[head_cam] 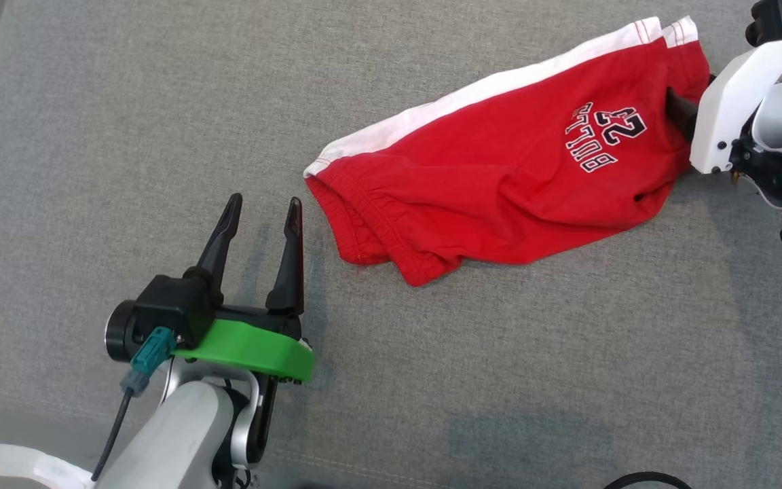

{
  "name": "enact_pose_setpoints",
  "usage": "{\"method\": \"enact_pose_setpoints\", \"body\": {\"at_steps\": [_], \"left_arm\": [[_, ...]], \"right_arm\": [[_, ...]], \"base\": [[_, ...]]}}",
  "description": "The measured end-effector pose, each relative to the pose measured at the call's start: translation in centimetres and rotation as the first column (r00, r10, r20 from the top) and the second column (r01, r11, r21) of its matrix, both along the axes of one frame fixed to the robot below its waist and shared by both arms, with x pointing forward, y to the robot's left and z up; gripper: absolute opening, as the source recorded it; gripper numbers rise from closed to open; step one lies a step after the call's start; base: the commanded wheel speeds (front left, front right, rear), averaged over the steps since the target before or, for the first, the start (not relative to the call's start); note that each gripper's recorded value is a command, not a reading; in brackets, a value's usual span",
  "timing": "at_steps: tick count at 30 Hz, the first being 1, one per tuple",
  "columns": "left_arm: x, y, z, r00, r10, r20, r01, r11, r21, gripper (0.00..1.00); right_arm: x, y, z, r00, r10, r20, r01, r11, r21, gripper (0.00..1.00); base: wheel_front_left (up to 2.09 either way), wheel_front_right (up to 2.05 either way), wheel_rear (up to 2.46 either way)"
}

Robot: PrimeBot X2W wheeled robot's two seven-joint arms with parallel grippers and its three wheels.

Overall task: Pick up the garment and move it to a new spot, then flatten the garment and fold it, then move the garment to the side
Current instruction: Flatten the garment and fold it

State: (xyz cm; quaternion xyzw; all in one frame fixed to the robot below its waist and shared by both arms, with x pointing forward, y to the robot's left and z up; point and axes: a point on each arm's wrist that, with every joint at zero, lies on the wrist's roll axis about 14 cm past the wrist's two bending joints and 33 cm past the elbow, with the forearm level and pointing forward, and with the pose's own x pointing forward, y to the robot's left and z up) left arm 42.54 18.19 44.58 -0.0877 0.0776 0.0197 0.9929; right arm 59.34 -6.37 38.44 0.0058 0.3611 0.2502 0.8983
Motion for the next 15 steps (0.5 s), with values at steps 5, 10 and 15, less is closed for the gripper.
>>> {"method": "enact_pose_setpoints", "body": {"at_steps": [5,10,15], "left_arm": [[-0.9,0.9,-0.3,0.999,0.036,-0.008,-0.036,0.999,-0.008,1.00],[-1.7,1.2,-0.4,0.999,0.045,-0.008,-0.045,0.999,-0.006,1.00],[-2.0,1.6,-0.3,0.999,0.054,-0.004,-0.054,0.999,-0.007,1.00]], "right_arm": [[-0.7,1.6,0.4,0.999,0.018,-0.044,-0.016,0.999,0.049,1.00],[-1.6,1.6,0.6,0.996,0.035,-0.085,-0.032,0.999,0.037,1.00],[-2.5,0.7,0.1,0.993,0.043,-0.106,-0.046,0.999,-0.024,0.78]], "base": [[0.00,0.00,0.00],[0.00,0.00,0.00],[0.00,0.00,0.00]]}}
